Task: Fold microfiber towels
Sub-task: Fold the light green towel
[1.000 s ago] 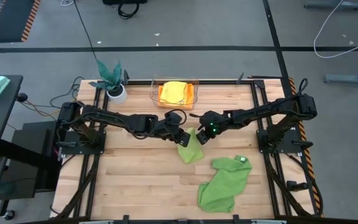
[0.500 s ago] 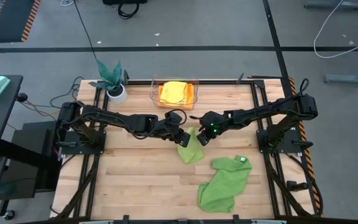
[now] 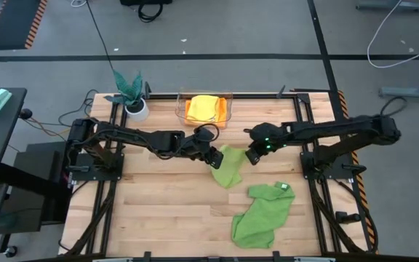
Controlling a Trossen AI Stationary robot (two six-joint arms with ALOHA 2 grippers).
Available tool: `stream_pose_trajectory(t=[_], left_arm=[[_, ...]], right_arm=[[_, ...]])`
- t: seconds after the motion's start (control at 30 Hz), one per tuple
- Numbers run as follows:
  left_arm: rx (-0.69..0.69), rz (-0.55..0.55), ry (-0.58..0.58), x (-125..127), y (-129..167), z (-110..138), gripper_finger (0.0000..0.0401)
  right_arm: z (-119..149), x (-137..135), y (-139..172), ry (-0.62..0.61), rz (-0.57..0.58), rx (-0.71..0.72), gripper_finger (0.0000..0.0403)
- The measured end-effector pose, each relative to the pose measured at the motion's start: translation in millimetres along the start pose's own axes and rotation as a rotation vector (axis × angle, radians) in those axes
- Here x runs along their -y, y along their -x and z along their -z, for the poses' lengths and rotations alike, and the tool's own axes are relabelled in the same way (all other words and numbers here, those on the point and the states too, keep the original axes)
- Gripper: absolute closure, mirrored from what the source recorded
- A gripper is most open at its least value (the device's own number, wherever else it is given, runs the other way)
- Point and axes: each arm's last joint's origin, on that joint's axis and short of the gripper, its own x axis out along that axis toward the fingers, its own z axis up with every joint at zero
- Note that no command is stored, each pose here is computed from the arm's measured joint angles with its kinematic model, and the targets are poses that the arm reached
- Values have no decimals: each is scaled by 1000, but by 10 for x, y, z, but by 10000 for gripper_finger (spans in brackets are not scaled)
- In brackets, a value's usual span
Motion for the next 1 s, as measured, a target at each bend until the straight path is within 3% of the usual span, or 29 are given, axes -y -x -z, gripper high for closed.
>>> stream_pose_trajectory(t=[0.27, 0.6, 0.77, 1.0], left_arm=[[103, 223, -104, 78, -6, -269, 313], [78, 249, -145, -169, -52, -549, 283], [69, 263, -126, -294, -62, -682, 276], [86, 248, -148, -366, -65, -753, 274]], right_arm=[[138, 125, 372, -40, 82, 1, 402], [177, 14, 866, -19, 163, -31, 402], [15, -196, 1184, 5, 125, 12, 403], [-438, -604, 1700, 100, 24, 158, 403]])
